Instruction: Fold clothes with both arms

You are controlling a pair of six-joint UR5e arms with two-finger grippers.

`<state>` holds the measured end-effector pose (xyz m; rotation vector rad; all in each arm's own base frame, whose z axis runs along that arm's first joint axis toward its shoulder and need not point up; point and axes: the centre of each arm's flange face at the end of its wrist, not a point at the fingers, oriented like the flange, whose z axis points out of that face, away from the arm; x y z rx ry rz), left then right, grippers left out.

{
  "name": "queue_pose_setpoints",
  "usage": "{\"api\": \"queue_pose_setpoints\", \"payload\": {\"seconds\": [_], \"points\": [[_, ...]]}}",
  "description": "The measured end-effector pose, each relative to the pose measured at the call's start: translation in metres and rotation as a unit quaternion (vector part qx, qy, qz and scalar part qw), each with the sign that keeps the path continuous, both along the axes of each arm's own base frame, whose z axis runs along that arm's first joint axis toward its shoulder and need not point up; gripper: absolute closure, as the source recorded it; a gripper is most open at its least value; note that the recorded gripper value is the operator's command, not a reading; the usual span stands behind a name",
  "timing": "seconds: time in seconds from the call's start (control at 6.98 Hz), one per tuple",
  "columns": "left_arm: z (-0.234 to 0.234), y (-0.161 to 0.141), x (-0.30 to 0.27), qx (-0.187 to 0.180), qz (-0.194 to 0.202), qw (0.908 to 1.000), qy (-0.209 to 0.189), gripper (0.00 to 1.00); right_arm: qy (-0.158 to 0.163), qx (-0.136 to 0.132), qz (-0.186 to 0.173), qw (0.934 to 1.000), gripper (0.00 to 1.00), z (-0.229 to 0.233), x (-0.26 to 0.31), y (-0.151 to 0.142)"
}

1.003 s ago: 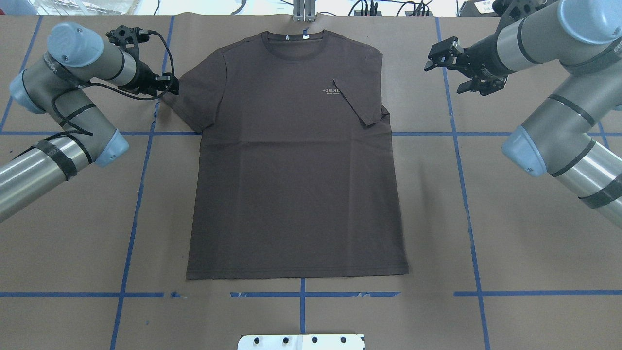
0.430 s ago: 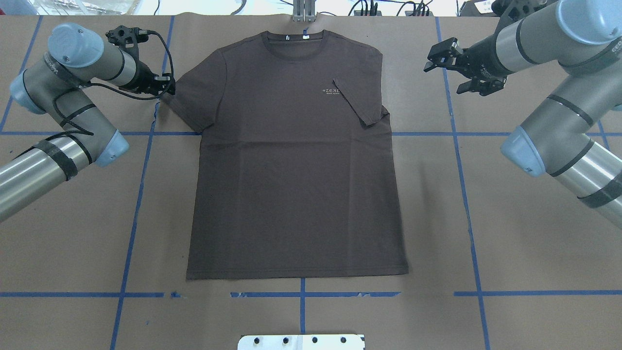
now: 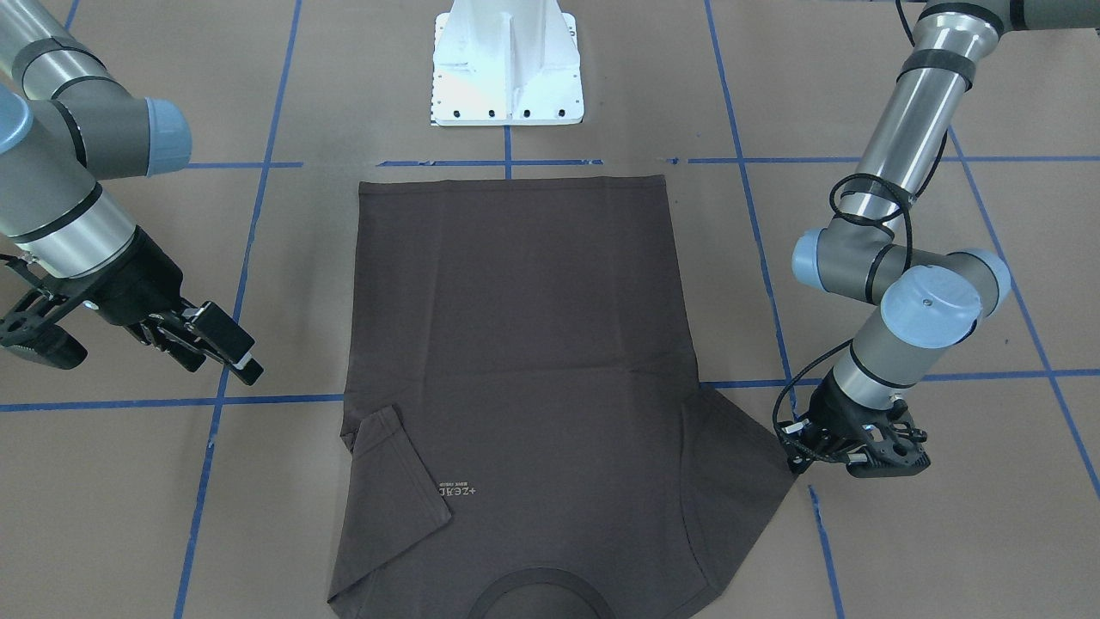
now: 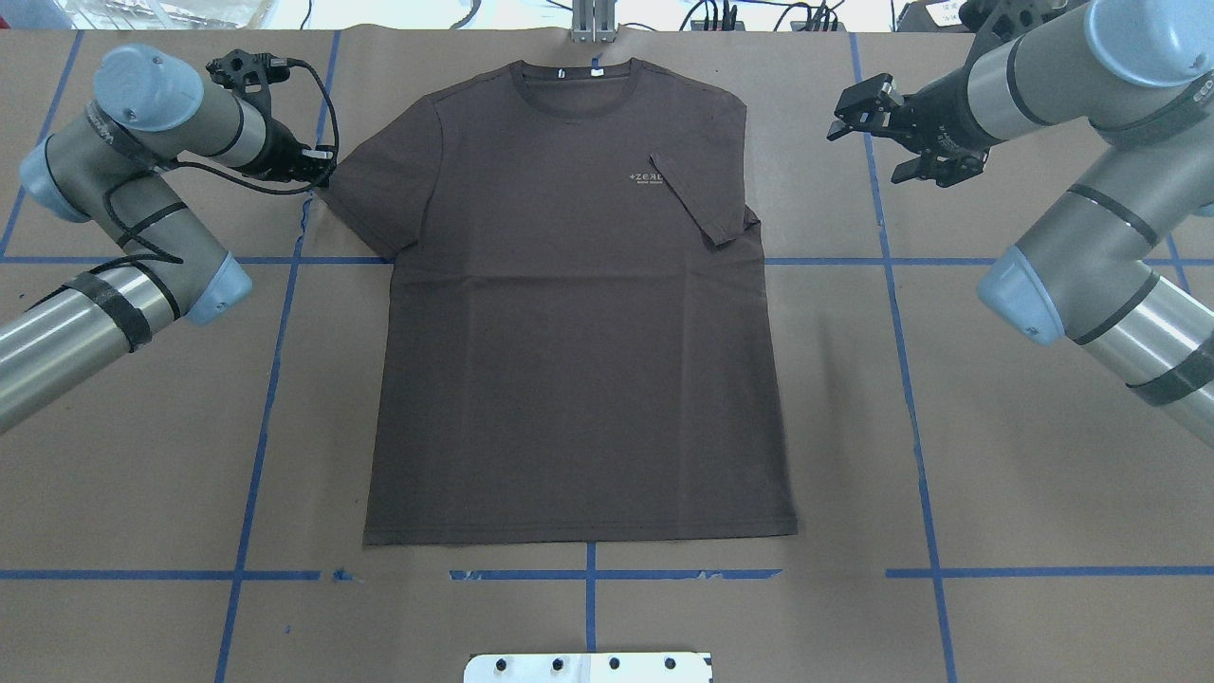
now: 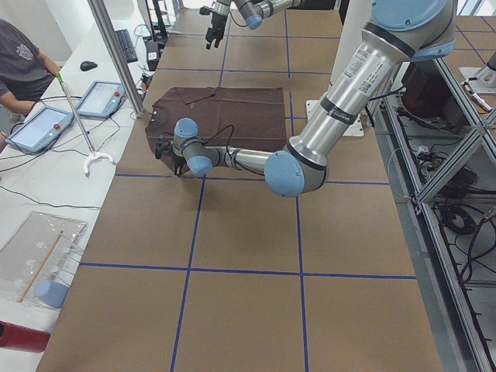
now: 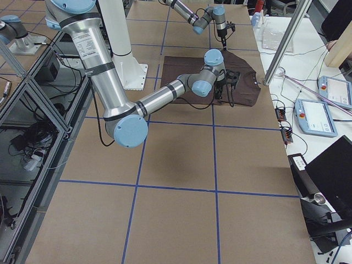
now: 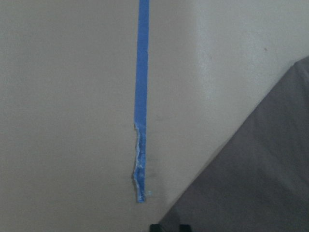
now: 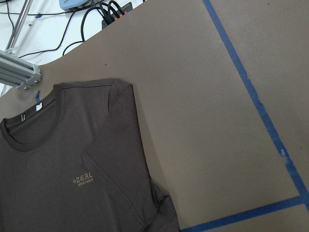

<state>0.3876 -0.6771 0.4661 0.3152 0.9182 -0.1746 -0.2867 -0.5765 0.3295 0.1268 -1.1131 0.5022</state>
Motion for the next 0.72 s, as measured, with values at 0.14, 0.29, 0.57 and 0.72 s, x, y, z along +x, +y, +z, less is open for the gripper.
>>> {"api": "queue_pose_setpoints", "payload": {"seconds": [0.14, 0.29, 0.57, 0.72], "points": [[-0.0016, -0.001, -0.0008, 0.001, -0.001, 1.0, 0.001, 1.0, 0.0, 0.0, 0.0, 1.0, 0.0, 0.0, -0.0001, -0.0003], [-0.0023, -0.0016, -0.0023, 0.002, -0.001, 1.0, 0.0, 0.61, 0.001, 0.0, 0.001, 1.0, 0.0, 0.0005, -0.0002, -0.0006], [-0.0065, -0.003, -0.0019, 0.003, -0.003, 1.0, 0.0, 0.56, 0.002, 0.001, 0.0, 1.0, 0.0, 0.0012, -0.0004, -0.0011], [-0.0087, -0.0044, -0.0008, 0.005, -0.008, 1.0, -0.003, 0.56, 0.002, 0.001, 0.0, 1.0, 0.0, 0.0014, -0.0005, -0.0012]]}}
